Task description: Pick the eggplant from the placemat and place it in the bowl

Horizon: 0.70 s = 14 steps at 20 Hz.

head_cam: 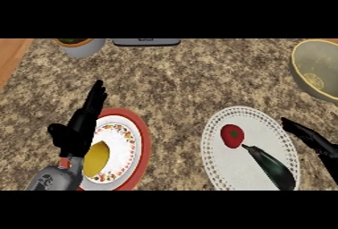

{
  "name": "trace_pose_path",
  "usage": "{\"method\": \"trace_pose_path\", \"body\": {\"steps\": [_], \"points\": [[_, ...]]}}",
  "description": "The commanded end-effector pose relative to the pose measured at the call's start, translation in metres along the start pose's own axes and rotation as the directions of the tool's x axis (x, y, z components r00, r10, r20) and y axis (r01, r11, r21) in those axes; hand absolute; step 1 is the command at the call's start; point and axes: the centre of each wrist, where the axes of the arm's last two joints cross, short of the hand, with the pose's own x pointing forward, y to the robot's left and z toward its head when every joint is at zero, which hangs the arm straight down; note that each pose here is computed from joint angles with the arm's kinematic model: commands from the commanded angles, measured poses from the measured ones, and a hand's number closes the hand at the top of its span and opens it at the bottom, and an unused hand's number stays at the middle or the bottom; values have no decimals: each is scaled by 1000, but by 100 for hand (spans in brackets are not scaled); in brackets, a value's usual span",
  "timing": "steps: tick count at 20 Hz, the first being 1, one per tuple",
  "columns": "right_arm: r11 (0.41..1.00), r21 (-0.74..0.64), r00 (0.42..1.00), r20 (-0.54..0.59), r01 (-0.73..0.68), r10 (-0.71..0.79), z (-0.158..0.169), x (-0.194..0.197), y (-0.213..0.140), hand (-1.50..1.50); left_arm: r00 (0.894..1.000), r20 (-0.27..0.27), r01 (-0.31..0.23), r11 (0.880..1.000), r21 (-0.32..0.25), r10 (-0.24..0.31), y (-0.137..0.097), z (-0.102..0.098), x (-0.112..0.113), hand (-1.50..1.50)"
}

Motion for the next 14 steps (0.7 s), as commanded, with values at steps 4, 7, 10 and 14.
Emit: {"method": "trace_pose_path", "body": {"steps": [4,7,10,14], "points": [[985,18,974,-145,-173,173,-17,49,-34,-150,1000,22,-6,1000,-7,6,-9,9,-5,0],[980,93,958,-214,-174,191,-41,71,-38,-150,1000,26,-8,1000,-16,8,-1,2,-9,0],[967,171,919,-315,-190,236,-53,71,-39,-150,1000,15,11,1000,-20,-11,1,-9,0,0],[940,287,870,-396,-186,293,-58,51,-37,-150,1000,12,9,1000,-10,-9,1,-4,-3,0]]}}
